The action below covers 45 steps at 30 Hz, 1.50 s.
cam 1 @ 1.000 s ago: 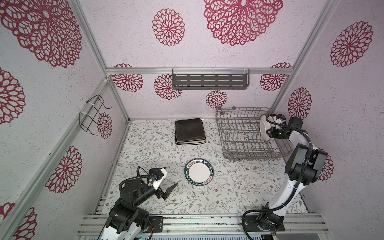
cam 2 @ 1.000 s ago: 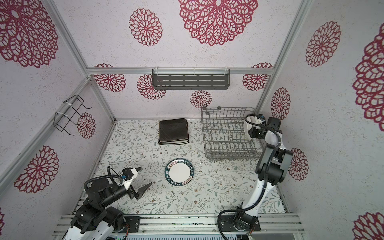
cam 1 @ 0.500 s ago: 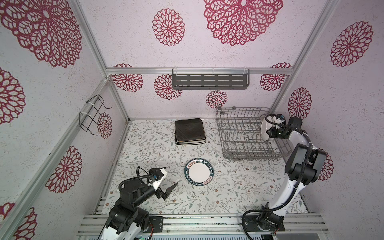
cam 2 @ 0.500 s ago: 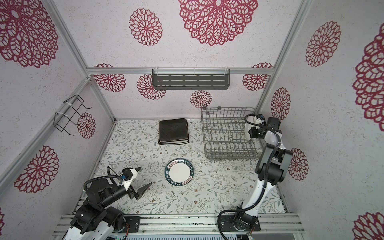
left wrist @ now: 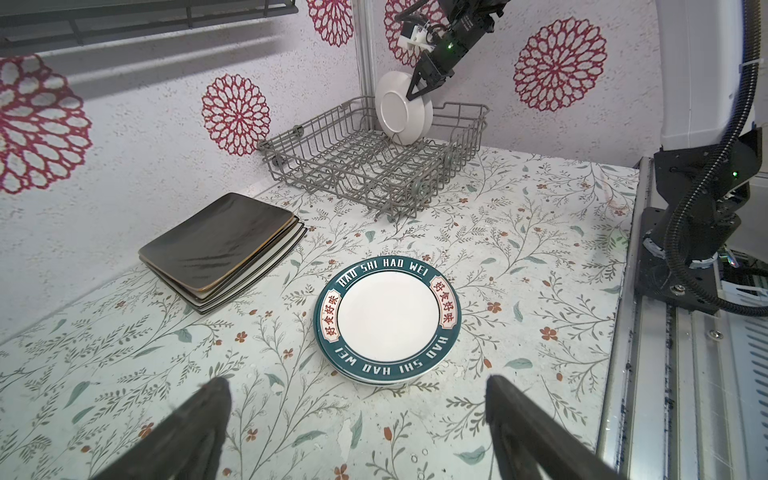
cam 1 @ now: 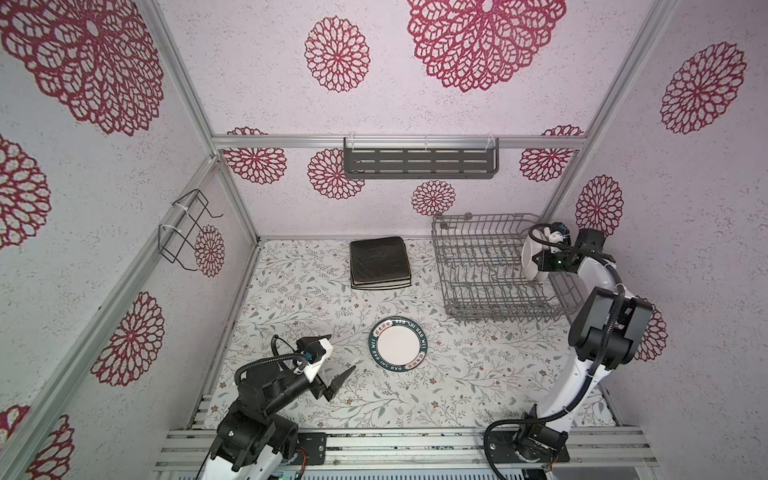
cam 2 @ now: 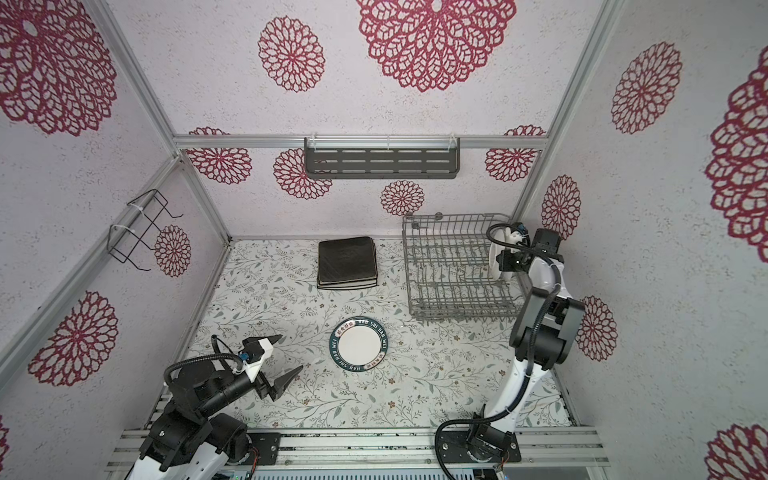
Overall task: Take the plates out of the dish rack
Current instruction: 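Grasp the orange-printed white plate in the rack with the right gripper, then lift the orange-printed plate out and carry it over the stack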
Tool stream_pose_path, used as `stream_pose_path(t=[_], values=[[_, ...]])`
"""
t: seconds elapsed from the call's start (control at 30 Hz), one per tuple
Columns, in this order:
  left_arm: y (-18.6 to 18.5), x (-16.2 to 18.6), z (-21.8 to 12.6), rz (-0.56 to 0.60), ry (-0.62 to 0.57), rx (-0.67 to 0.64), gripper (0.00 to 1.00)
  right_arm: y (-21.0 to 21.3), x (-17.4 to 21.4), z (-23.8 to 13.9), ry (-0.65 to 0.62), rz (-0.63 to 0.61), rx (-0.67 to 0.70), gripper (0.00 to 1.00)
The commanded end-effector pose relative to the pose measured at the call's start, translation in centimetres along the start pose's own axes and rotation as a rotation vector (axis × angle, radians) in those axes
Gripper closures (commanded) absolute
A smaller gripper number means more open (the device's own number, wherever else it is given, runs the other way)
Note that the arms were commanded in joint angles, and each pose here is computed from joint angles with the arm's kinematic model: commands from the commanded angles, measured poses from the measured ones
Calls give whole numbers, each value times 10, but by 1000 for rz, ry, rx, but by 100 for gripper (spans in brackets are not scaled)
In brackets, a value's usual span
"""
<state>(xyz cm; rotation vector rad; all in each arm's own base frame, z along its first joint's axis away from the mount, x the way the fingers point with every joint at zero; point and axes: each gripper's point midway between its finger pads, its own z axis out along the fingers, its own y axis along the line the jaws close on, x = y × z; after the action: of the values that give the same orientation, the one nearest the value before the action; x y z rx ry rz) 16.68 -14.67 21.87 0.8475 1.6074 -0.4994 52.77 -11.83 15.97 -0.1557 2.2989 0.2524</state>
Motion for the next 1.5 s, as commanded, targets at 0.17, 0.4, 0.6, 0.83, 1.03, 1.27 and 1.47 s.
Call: stream_pose_path(t=[0.17, 0.4, 0.6, 0.83, 1.03, 1.27, 1.47], values=[[-1, -4, -1, 25, -28, 0, 3, 21, -43, -28, -72, -149, -28, 92], [-2, -5, -2, 28, -35, 2, 3, 32, -57, -35, -84, -179, -39, 93], [-3, -8, -5, 35, -52, 6, 3, 49, -54, -29, -62, -195, -69, 93], [-5, -10, -7, 40, -65, 9, 3, 74, -56, -20, -53, -229, -94, 93], [-6, -10, -7, 43, -68, 14, 3, 100, -75, -26, -88, -297, -99, 94], [-7, -11, -8, 46, -73, 16, 3, 137, -97, -38, -136, -381, -108, 95], [-7, -12, -9, 49, -80, 17, 3, 181, -107, -45, -159, -474, -137, 95]])
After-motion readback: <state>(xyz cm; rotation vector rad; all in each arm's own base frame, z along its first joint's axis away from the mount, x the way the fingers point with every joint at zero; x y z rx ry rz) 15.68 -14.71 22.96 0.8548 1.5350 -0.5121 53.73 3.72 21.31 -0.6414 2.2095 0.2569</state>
